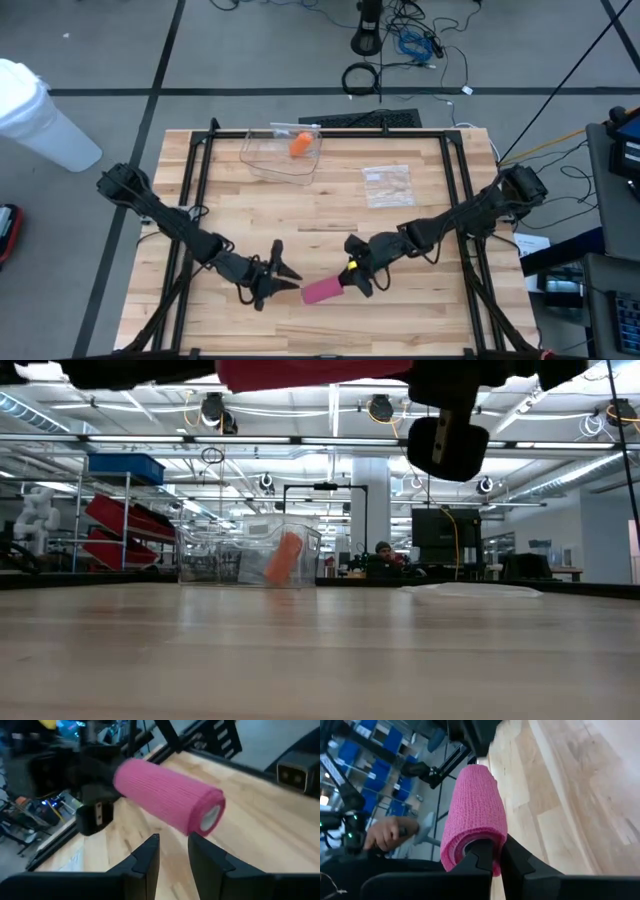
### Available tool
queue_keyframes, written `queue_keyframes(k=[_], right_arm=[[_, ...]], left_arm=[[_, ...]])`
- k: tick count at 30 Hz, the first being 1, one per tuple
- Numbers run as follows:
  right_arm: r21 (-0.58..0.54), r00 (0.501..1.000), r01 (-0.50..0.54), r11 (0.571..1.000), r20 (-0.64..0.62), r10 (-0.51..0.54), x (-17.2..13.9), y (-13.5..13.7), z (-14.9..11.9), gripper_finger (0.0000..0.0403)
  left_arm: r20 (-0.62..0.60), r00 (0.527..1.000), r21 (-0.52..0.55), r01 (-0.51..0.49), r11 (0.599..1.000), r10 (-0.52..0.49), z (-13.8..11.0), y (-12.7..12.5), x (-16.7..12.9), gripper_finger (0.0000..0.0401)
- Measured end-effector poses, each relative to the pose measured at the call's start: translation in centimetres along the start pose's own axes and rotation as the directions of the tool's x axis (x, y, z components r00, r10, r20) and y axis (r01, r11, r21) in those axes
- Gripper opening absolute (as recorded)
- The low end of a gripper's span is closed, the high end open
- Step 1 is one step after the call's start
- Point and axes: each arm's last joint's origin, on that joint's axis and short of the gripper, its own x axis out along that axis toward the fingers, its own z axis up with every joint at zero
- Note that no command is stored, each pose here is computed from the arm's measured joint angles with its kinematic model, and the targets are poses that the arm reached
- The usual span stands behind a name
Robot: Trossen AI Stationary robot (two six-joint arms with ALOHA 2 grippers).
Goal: Roll bandage
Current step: Roll the pink bandage
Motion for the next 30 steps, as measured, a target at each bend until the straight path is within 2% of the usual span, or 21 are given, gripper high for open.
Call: queue_keyframes(k=[4, 8, 12, 15, 17, 24, 27, 30], right_arm=[[-0.012, 0.998, -0.05, 0.999, 0.037, 0.051, -0.1, 0.3, 0.6, 0.0006], [-0.031, 0.997, -0.052, 0.998, 0.061, 0.054, -0.1, 0.3, 0.9, 0.0007], [-0.052, 0.988, -0.004, 0.999, 0.156, 0.012, -0.2, 0.3, 1.3, 0.0007], [-0.076, 0.98, 0.035, 0.997, 0.199, -0.02, -0.2, 0.2, 1.4, 0.0006], [-0.098, 0.977, 0.038, 0.994, 0.212, -0.017, -0.3, 0.3, 1.6, 0.0005], [-0.157, 0.97, 0.034, 0.987, 0.243, 0.005, -2.1, 1.6, 2.3, 0.0004], [-0.157, 0.966, 0.029, 0.987, 0.257, 0.012, -2.3, 1.7, 2.5, 0.0003], [-0.15, 0.967, 0.043, 0.988, 0.254, -0.003, -2.2, 1.5, 2.4, 0.0003]], left_arm=[[-0.006, 0.999, 0.008, -0.037, 0.999, 0.037, -0.1, 0.0, 0.3, 0.0108], [-0.004, 0.997, -0.001, -0.081, 0.997, 0.081, 0.0, 0.2, 0.2, 0.0108], [-0.039, 0.979, -0.025, -0.2, 0.979, 0.199, 0.2, 0.6, 0.2, 0.0108], [-0.139, 0.928, -0.033, -0.354, 0.935, 0.346, 0.0, 0.6, -0.2, 0.0108], [-0.174, 0.906, -0.027, -0.396, 0.918, 0.386, 0.2, 0.3, -0.8, 0.0108], [-0.087, 0.924, -0.082, -0.378, 0.922, 0.372, 2.6, 0.2, -3.3, 0.0108], [-0.075, 0.931, -0.092, -0.363, 0.927, 0.357, 2.7, 0.2, -3.4, 0.0108], [-0.034, 0.952, -0.106, -0.306, 0.946, 0.304, 2.7, 0.2, -3.1, 0.0108]])
